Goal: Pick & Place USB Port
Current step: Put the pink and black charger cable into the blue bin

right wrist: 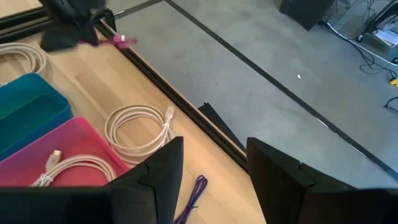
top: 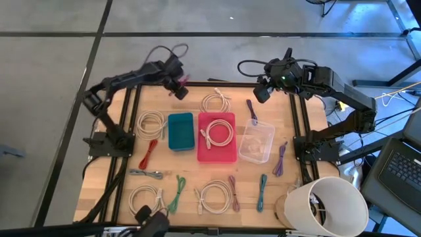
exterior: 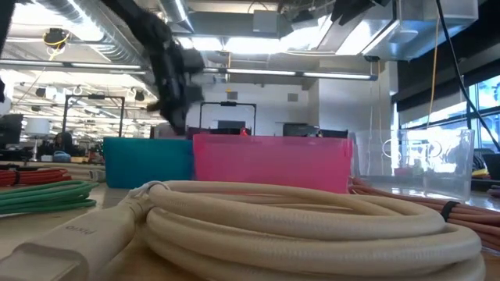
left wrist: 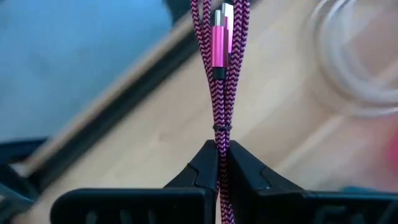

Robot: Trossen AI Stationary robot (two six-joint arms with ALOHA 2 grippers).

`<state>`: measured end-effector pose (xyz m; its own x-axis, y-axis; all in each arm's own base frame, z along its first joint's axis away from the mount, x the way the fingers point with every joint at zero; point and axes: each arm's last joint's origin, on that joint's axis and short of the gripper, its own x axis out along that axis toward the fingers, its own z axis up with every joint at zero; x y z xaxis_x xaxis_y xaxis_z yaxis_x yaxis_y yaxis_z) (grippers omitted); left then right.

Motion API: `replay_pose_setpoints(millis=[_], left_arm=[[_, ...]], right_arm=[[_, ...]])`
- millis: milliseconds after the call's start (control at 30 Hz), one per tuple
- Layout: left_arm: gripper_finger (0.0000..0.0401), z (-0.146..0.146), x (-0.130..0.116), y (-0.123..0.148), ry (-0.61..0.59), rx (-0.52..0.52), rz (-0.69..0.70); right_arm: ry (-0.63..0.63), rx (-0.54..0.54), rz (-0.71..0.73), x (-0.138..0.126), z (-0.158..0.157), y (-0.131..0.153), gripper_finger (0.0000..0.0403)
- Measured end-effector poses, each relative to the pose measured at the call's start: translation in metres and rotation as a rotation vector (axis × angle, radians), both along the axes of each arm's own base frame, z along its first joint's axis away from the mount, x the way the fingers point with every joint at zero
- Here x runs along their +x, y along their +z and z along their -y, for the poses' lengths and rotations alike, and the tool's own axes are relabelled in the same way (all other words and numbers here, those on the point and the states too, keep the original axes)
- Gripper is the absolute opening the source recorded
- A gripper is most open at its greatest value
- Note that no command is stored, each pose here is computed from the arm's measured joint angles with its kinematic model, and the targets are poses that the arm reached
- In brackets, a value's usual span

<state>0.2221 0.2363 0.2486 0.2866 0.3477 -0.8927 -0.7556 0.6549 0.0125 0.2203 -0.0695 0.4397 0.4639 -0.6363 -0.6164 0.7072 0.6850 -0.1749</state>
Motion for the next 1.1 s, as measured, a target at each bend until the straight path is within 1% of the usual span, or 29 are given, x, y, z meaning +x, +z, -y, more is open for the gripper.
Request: replay_pose_setpoints(millis=[67, 233, 333, 433, 500, 600, 700, 800, 967, 1100], left_arm=[[0.0009, 0.009, -0.005, 0.022, -0.007, 0.014, 0.079], [0.0009, 0.041, -0.023, 0.068, 0.031, 0.023, 0.260], [0.0009, 0.065, -0.030, 0.086, 0.063, 0.004, 0.327], [0.0009, 0.093, -0.030, 0.100, 0.039, -0.021, 0.383], [0.0009, 0.112, -0.028, 0.104, 0.023, -0.050, 0.393], [0.0009, 0.139, -0.022, 0.104, 0.033, -0.069, 0.362], [0.0009, 0.162, -0.014, 0.101, 0.075, -0.068, 0.333], [0.0009, 0.180, -0.003, 0.095, 0.134, -0.061, 0.337], [0.0009, 0.205, 0.014, 0.068, 0.256, -0.112, 0.318], [0.0009, 0.217, 0.026, 0.044, 0.417, -0.151, 0.304]], right_arm=[[0.000, 0.000, 0.000, 0.000, 0.000, 0.000, 0.0177], [0.000, 0.000, -0.001, 0.000, 0.000, 0.000, 0.0177], [0.003, -0.002, -0.004, 0.000, 0.000, 0.000, 0.0177], [0.020, -0.015, -0.022, 0.000, 0.000, 0.000, 0.0177], [0.030, -0.022, -0.033, 0.000, 0.000, 0.000, 0.0177], [0.035, -0.025, -0.040, 0.000, 0.000, 0.000, 0.0177], [0.045, -0.033, -0.050, 0.000, 0.000, 0.000, 0.0177], [0.058, -0.043, -0.063, 0.000, 0.000, 0.000, 0.0177], [0.088, -0.058, -0.112, -0.002, 0.000, -0.002, 0.0177], [0.113, -0.074, -0.144, -0.002, -0.001, -0.002, 0.0177]])
